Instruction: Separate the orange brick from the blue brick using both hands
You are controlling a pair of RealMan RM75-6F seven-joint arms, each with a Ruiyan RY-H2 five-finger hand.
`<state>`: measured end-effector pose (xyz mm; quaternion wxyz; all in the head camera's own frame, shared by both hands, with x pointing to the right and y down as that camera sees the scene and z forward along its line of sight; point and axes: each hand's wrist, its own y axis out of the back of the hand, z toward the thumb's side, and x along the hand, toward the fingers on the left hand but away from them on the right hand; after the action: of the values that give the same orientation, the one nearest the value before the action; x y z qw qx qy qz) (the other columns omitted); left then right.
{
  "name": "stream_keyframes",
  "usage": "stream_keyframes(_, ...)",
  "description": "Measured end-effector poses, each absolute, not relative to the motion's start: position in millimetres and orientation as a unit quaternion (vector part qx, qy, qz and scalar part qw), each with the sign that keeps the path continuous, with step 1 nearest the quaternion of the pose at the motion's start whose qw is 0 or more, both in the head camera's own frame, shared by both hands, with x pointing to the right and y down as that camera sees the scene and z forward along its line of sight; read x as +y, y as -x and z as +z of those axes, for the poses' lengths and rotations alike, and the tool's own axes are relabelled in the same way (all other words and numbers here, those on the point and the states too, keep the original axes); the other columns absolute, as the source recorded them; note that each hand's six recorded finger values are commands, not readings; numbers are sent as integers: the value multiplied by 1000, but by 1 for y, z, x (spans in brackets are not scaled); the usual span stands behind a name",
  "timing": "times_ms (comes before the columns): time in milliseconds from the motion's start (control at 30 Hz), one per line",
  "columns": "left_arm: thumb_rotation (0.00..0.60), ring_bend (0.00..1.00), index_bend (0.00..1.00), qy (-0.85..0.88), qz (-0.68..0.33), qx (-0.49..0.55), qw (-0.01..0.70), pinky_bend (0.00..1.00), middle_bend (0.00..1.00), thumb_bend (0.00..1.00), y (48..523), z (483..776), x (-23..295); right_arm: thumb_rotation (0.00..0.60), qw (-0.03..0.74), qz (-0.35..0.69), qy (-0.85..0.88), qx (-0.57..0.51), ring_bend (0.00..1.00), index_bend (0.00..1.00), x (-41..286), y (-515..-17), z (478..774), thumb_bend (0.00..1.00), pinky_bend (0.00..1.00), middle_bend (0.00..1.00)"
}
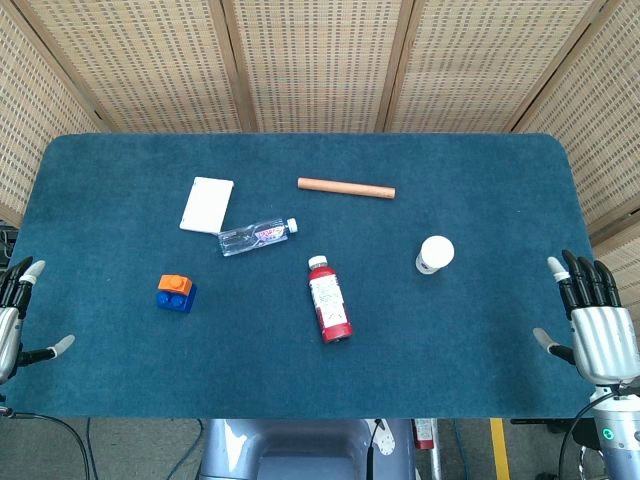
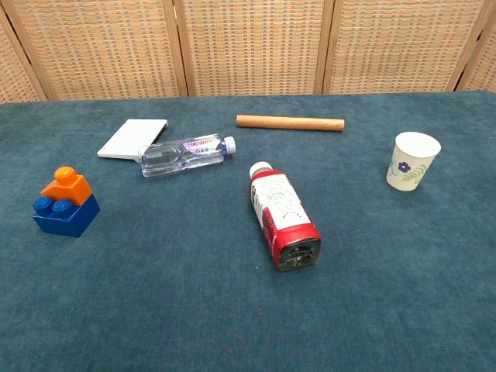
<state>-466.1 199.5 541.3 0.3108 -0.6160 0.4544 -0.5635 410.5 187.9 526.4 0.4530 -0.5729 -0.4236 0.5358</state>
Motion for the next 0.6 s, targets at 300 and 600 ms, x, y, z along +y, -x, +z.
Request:
stream_keyframes(300, 600, 0, 0, 626, -560, 444, 313, 0, 0, 26, 461, 545, 198, 600, 452, 529, 577, -428, 0, 0, 188, -410, 525, 0, 0, 0)
stream_keyframes(600, 600, 0, 269, 681, -538, 380, 319, 0, 228, 144, 421, 589, 151, 600, 450, 533, 580, -420, 0, 0, 186, -408, 531, 0, 0, 0)
